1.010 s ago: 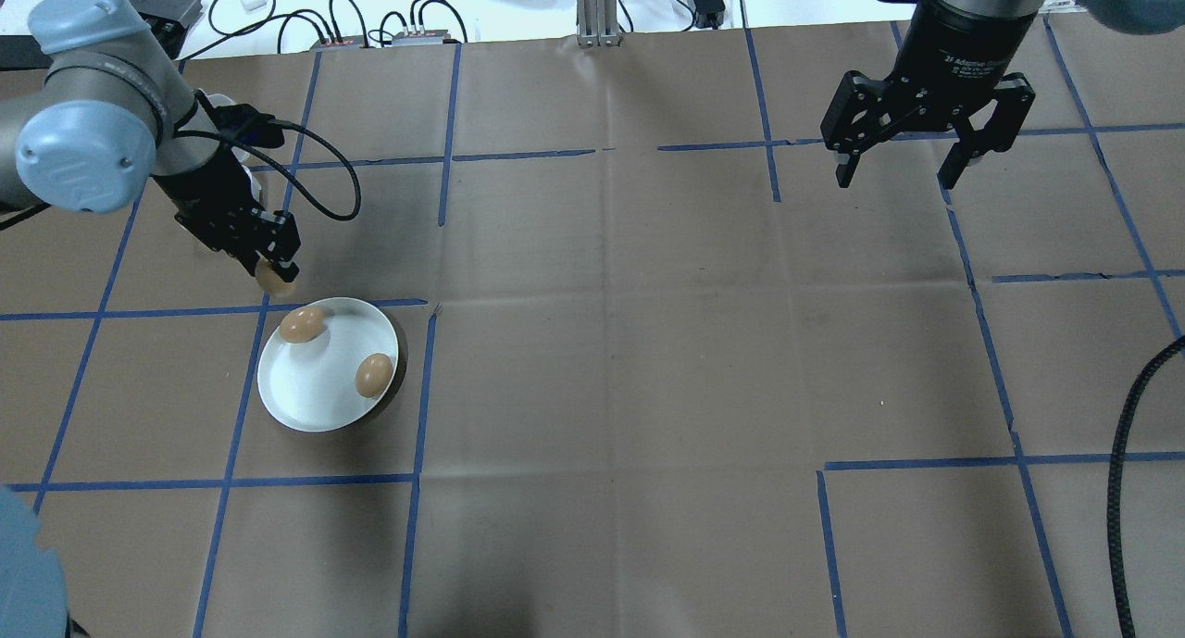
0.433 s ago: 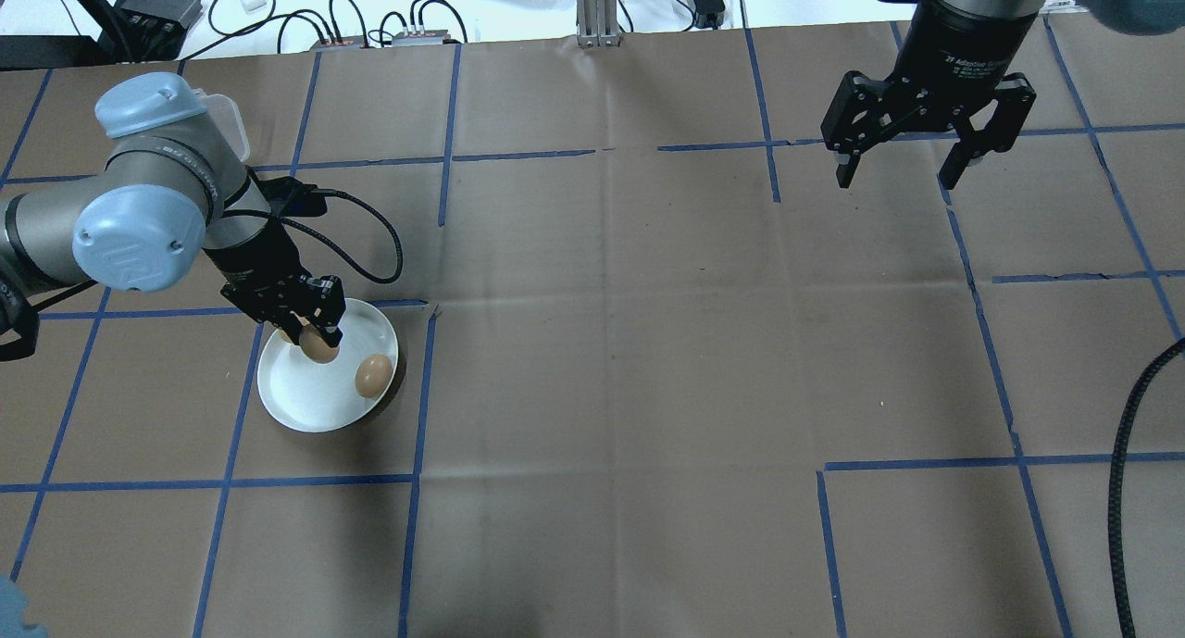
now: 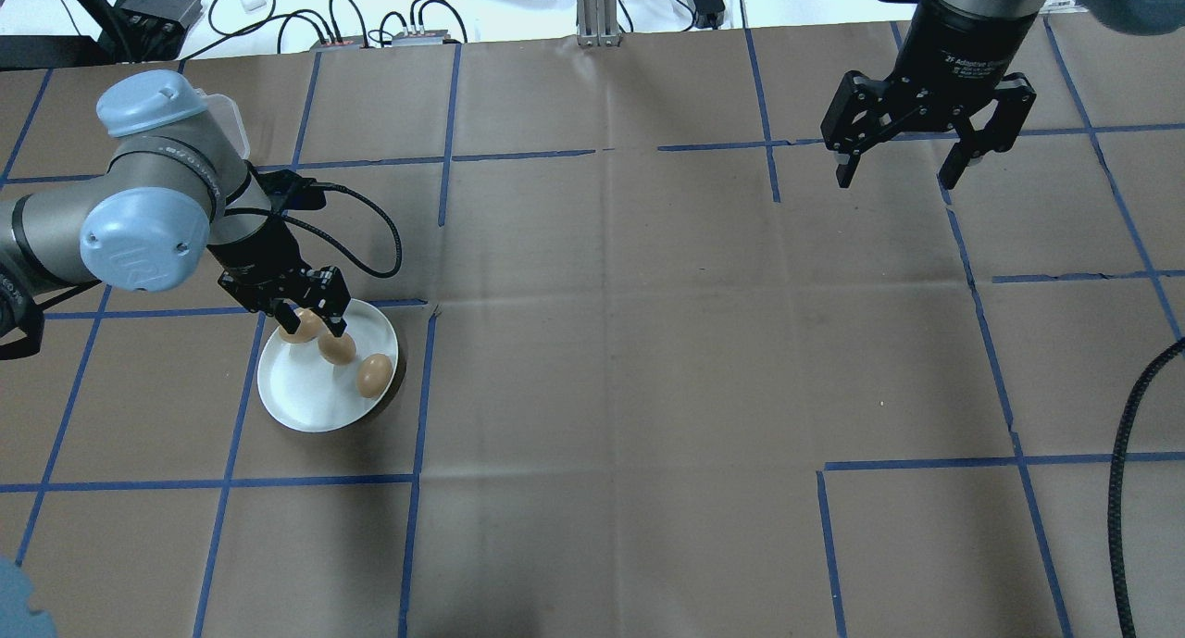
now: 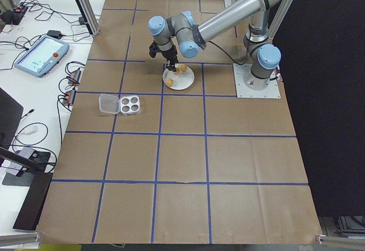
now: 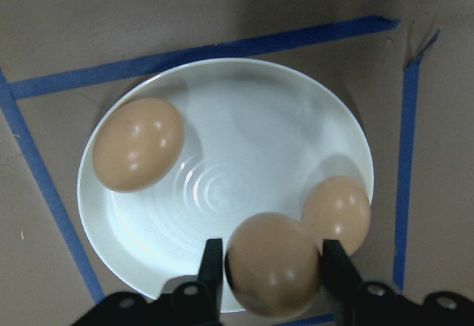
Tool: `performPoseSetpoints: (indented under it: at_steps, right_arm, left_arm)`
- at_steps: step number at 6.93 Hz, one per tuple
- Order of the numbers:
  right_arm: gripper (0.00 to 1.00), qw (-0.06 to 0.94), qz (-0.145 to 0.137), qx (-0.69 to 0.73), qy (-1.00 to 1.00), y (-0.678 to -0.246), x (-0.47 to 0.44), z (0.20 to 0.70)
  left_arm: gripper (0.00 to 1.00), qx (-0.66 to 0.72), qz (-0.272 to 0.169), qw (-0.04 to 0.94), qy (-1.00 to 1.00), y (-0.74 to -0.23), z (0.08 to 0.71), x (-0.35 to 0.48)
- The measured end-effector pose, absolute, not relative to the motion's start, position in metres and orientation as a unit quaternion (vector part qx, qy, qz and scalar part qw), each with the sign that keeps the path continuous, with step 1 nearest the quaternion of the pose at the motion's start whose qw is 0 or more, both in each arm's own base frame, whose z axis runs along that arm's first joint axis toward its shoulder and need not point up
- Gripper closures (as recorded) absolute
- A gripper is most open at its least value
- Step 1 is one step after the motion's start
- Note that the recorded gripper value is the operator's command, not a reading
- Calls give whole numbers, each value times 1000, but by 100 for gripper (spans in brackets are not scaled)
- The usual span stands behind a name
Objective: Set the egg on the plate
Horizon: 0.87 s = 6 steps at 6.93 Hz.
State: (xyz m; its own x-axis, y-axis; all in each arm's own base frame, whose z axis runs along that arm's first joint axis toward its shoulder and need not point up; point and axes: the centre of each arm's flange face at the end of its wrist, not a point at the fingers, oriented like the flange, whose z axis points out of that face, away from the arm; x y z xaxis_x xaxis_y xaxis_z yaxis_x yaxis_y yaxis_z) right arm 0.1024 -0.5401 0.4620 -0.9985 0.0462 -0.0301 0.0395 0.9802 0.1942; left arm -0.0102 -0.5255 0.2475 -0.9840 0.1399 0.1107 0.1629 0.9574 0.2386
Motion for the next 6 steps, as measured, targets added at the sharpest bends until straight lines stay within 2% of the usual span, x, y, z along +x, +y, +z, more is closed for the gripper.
performPoseSetpoints:
  at_steps: [2, 4, 6]
  right_arm:
    - [0, 17, 97, 22, 995, -540, 102, 462]
    - [0, 17, 97, 22, 995, -540, 102, 462]
    - [0, 17, 97, 22, 995, -540, 102, 462]
  left_arm:
    - [1, -78, -105, 37, -991, -532, 259, -8]
    - [1, -87, -51, 6, -995, -556, 315, -17]
    - [1, -71, -55, -3, -996, -556, 393, -74]
